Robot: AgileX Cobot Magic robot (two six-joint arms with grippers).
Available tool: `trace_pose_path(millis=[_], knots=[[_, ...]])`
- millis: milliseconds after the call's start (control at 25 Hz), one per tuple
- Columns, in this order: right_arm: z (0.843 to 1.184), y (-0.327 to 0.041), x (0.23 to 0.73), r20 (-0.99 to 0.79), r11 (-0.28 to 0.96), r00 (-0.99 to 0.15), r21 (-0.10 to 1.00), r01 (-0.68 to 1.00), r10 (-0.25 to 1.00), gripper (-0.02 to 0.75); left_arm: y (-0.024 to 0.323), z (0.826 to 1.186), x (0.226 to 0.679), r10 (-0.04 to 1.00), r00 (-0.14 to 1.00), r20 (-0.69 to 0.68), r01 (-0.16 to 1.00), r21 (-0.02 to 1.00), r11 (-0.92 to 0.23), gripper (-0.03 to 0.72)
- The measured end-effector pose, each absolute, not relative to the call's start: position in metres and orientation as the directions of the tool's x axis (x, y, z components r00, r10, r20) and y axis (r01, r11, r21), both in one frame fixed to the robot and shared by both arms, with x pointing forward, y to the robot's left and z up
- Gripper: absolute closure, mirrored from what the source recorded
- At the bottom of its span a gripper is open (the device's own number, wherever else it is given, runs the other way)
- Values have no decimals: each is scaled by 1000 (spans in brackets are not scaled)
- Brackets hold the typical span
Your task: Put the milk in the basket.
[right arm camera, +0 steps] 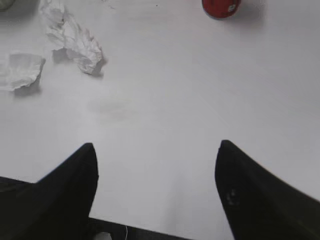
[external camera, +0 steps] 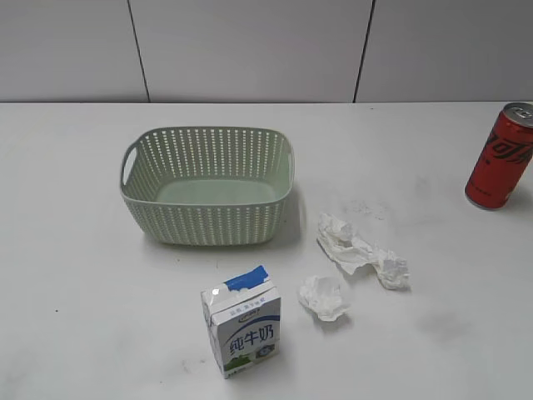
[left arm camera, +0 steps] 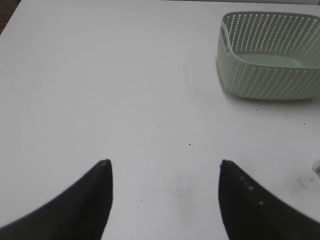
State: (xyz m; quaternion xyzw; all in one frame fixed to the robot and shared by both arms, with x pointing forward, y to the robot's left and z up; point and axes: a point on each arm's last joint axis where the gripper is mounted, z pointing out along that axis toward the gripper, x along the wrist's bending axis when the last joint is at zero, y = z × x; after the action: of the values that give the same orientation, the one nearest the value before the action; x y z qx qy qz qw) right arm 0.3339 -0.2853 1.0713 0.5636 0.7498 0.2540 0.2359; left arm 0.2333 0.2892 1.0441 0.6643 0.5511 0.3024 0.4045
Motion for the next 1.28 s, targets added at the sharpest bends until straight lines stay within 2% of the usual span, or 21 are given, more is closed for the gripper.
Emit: trace_pose_path(millis=[200, 400, 560, 720, 920, 1280], knots=[[1064, -274, 380, -52, 356, -399, 565, 744, 916, 154, 289, 1044, 233, 977, 210, -44, 488, 871, -65, 236], [1054, -250, 421, -40, 538, -595, 478, 694, 803, 154, 289, 1044, 233, 977, 210, -44, 488, 871, -65, 263], [1048, -216, 442, -88, 728, -782, 440, 525, 617, 154, 289, 1044, 233, 977, 210, -44, 488, 871, -65, 282], [1046, -171, 452, -191, 860, -913, 447, 247, 361, 154, 289, 1044, 233, 977, 210, -44, 488, 871, -65, 290], [1033, -118, 446, -315, 896, -946, 437, -76, 74, 154, 289, 1044, 233, 977, 210, -44, 488, 871, -65, 296], [992, -49, 434, -328, 872, -925, 375, -314, -191, 154, 289, 1044, 233, 977, 210, -44, 488, 871, -65, 308]])
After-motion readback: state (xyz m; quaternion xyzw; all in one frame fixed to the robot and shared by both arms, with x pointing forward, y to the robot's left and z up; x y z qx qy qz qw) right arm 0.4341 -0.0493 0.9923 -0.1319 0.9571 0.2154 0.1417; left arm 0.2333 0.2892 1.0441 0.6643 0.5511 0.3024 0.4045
